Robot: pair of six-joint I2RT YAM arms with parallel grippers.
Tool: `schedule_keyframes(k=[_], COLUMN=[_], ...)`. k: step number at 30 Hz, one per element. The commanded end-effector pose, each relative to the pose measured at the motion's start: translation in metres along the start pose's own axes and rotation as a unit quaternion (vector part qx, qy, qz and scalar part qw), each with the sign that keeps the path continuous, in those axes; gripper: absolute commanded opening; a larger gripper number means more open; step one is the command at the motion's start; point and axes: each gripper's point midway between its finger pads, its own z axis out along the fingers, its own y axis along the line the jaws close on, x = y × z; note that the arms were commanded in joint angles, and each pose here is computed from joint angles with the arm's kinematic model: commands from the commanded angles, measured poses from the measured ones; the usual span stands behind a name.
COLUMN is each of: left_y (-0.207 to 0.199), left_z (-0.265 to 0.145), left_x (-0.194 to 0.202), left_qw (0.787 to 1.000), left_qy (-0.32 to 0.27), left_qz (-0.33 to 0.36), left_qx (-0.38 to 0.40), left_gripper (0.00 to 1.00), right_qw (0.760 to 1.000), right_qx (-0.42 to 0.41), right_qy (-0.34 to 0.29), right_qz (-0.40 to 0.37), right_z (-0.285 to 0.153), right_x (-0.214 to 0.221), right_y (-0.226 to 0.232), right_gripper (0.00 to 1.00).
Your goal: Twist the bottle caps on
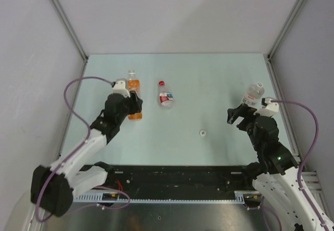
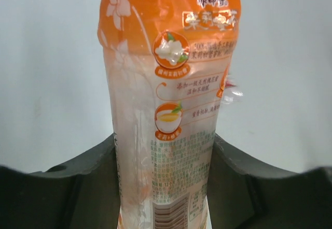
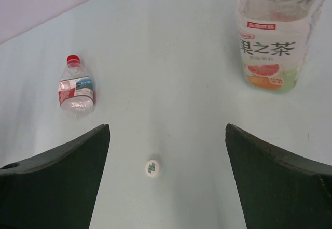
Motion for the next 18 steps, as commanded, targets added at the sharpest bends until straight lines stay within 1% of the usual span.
schedule_keyframes(k=[1,2,4,7,9,11,14,16,18], left_y=[-0.092,-0.111,-0.136,-0.157,-0.163,-0.166,-0.167,-0.167,-0.166], left_z=[-0.056,-0.075,-0.107,-0.146,-0.164,-0.179,-0.196,-0.206,-0.212], left_x=[-0.022,-0.015,-0.001,0.024,0.04,0.049,0.061,0.065,0.069], left_qw=[0.951,0.927,0.88,0.813,0.774,0.743,0.703,0.683,0.671], left_qy=[-0.129,-0.151,-0.191,-0.224,-0.235,-0.25,-0.264,-0.271,-0.273], left_qz=[0.125,0.162,0.223,0.275,0.294,0.306,0.323,0.328,0.33], left_qx=[0.251,0.302,0.373,0.462,0.509,0.54,0.576,0.594,0.605], left_gripper=[0.37,0.36,0.36,0.36,0.35,0.35,0.36,0.37,0.37], right_qw=[0.999,0.998,0.994,0.982,0.971,0.96,0.947,0.941,0.934], right_qx=[-0.045,-0.05,-0.053,-0.047,-0.04,-0.04,-0.037,-0.045,-0.05], right_qy=[0.011,0.031,0.082,0.167,0.21,0.236,0.26,0.277,0.295], right_qz=[-0.014,-0.023,-0.043,-0.081,-0.11,-0.145,-0.183,-0.19,-0.197], right_z=[0.004,0.006,0.013,0.022,0.027,0.031,0.037,0.041,0.044], right_x=[-0.005,0.001,0.019,0.052,0.073,0.09,0.112,0.128,0.144], right_y=[0.022,0.025,0.03,0.034,0.039,0.048,0.061,0.071,0.078], right_gripper=[0.96,0.95,0.94,0.92,0.9,0.89,0.88,0.87,0.84])
